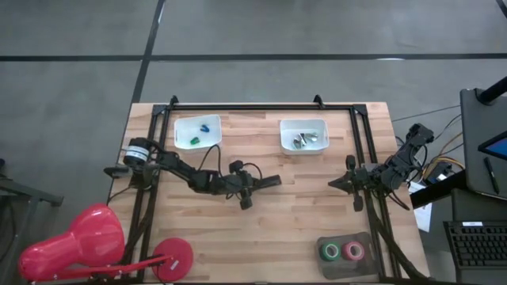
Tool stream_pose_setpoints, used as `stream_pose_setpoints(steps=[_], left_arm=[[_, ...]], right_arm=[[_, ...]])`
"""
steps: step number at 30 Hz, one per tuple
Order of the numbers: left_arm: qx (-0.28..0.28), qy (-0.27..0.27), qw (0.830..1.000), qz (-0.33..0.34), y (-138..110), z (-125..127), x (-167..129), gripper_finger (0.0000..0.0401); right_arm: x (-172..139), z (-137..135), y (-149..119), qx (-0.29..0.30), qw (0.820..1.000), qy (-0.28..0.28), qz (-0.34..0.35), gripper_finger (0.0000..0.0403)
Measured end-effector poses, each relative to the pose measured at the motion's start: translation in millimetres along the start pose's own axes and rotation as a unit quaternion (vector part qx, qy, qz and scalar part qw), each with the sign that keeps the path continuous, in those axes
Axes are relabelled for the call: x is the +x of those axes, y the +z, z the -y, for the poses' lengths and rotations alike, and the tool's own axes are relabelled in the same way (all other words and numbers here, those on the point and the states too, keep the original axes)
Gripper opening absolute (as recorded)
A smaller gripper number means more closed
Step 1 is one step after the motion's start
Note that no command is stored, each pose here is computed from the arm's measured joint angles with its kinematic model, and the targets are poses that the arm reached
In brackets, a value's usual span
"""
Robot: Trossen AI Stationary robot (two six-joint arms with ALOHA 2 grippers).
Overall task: Pick and place Stapler, Stapler remover, tape
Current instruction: Put the black stapler into the left white bin
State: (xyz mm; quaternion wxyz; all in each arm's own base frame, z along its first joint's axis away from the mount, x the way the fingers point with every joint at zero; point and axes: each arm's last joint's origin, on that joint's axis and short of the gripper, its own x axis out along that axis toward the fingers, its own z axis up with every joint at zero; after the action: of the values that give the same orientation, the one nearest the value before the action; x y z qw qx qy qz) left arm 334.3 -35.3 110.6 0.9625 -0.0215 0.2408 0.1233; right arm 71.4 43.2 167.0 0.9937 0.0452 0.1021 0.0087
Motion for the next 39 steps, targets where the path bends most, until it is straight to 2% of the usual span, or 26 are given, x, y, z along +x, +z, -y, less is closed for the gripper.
stream_pose_setpoints(steps=[7, 14, 25, 32, 36, 39], left_arm=[[0.006, 0.012, 1.0, 0.001, 0, -2, -1, 0.0132], [0.018, 0.054, 0.998, -0.011, -1, -5, -5, 0.0132], [0.05, 0.121, 0.99, -0.053, 15, -16, -34, 0.0132], [0.078, 0.196, 0.974, -0.088, 23, -27, -61, 0.0133], [0.082, 0.242, 0.963, -0.08, 35, -33, -84, 0.0133], [0.09, 0.288, 0.95, -0.08, 39, -38, -103, 0.0133]], right_arm=[[0, 0, 0, 0.0, 1.0, 0.0, 0.0, 0.0008], [0, 0, 0, 0.0, 1.0, 0.0, 0.0, 0.0008], [0, 0, 0, 0.0, 1.0, 0.0, 0.0, 0.0008], [0, 0, 0, 0.0, 1.0, 0.0, 0.0, 0.0008], [0, 0, 0, 0.0, 1.0, 0.0, 0.0, 0.0008], [0, 0, 0, 0.0, 1.0, 0.0, 0.0, 0.0008]])
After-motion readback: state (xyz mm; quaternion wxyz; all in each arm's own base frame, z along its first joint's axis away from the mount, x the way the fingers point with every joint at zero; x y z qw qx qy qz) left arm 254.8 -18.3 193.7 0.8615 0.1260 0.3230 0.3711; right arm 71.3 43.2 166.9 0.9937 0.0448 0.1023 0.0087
